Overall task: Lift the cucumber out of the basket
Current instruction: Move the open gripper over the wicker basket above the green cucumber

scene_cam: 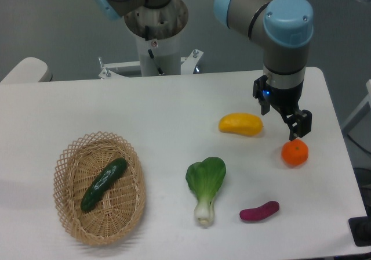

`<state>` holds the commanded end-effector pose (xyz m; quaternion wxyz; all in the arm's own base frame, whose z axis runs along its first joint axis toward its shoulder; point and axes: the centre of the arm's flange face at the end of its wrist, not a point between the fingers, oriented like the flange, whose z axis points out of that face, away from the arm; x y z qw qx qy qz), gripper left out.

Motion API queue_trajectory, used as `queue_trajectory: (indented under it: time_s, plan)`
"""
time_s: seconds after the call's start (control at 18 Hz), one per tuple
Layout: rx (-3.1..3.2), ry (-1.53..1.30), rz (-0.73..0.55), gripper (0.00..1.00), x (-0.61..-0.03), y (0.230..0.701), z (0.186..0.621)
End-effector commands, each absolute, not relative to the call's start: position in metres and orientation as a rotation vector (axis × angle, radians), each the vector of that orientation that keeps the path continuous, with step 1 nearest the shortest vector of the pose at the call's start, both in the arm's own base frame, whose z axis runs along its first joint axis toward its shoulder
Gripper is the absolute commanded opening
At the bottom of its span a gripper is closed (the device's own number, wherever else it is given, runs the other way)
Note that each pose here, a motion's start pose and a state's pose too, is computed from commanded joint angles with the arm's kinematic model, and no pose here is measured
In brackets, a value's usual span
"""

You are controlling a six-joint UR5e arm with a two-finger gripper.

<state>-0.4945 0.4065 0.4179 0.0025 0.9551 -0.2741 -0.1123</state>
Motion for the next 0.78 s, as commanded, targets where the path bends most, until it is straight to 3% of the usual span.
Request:
queue_trajectory:
  time_s: [0.33, 0.5, 0.78]
  plan:
    - [2.990, -0.896, -0.330, 1.00, -0.469, 0.428, 0.418]
    - [3.016, -0.844, -0.248, 1.00, -0.437, 0.447, 0.400]
    - [3.163, -0.322, -0.223, 1.00, -0.351, 0.501, 0.395]
